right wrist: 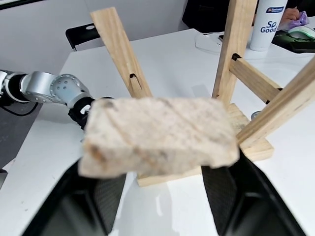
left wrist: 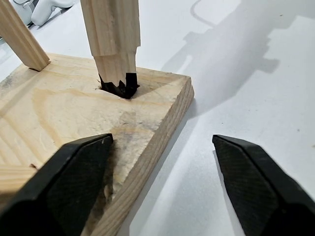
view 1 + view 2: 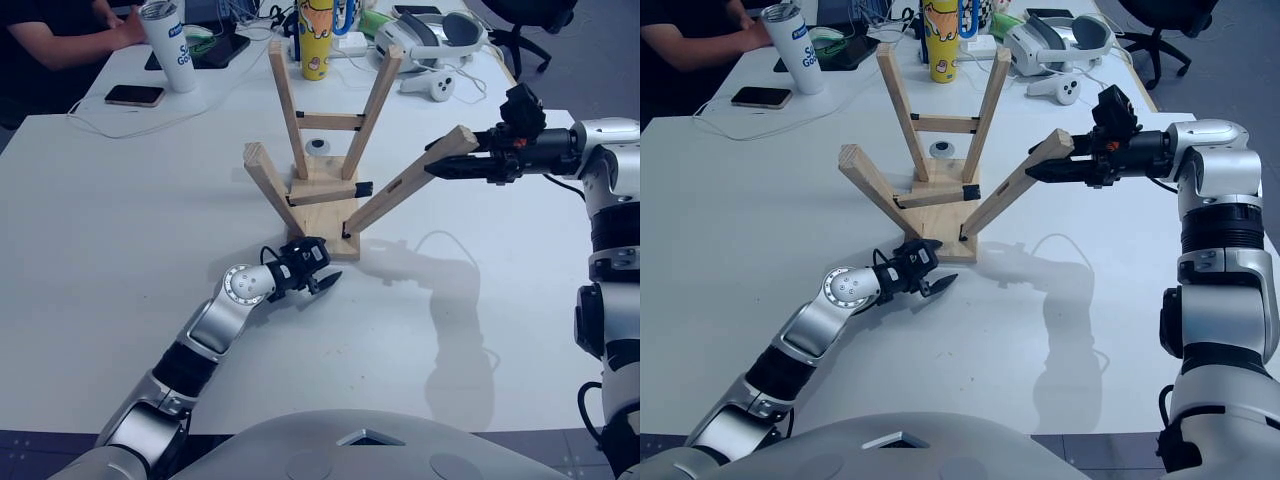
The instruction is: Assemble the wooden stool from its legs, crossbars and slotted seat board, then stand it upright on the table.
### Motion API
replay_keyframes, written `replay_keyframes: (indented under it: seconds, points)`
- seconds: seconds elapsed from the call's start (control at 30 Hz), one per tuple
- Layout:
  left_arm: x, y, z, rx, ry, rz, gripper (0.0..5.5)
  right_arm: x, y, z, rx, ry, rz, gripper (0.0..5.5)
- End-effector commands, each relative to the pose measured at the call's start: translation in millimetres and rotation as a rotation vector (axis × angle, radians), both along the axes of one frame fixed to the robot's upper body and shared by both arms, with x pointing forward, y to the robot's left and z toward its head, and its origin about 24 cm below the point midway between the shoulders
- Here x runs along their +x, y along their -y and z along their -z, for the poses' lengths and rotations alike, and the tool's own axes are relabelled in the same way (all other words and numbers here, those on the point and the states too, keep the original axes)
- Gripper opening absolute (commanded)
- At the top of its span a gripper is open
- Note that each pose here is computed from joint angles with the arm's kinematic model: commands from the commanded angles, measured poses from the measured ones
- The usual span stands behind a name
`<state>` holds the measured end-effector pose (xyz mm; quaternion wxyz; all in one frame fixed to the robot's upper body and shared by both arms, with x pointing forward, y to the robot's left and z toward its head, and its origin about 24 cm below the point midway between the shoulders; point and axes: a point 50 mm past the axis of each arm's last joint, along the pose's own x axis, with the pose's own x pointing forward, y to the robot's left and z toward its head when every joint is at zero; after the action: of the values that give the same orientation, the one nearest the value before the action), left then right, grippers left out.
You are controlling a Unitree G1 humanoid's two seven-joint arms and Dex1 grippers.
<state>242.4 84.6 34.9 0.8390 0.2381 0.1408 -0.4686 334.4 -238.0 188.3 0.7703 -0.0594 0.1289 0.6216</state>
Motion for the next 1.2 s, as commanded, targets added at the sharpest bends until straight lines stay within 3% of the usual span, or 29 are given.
replay_keyframes:
  seconds: [0.03, 0.33, 0.53, 0.73, 0.97, 1.07, 1.2]
  points:
    - [-7.7, -7.6, 20.8, 0.06, -0.108, -0.023, 3.74, 7.8, -17.0, -8.1, -0.131, 0.057, -0.043, 2.09]
    - [-8.5, -5.0, 20.4, 0.048, -0.112, -0.027, 3.74, -8.4, -55.0, 21.9, -0.247, 0.035, -0.133, 2.07]
    - [-9.0, -3.6, 20.3, 0.046, -0.115, -0.026, 3.74, -18.6, -62.5, 33.9, -0.218, 0.005, -0.118, 2.06]
    - [-7.4, -2.3, 20.0, 0.042, -0.118, -0.033, 3.74, 2.7, -70.8, 36.4, -0.175, 0.072, 0.012, 2.06]
    - [-6.4, -4.6, 19.7, 0.021, -0.123, -0.056, 3.74, -8.3, -74.7, 48.4, -0.171, 0.02, -0.048, 2.06]
    - [-6.4, -5.1, 6.2, -0.091, -0.058, -0.076, 3.74, -9.1, -73.6, 51.9, -0.16, 0.008, -0.03, 2.06]
    - [-15.4, -5.8, -29.2, -0.268, 0.187, -0.068, 3.74, -10.7, -69.5, 54.1, -0.159, 0.004, 0.006, 2.06]
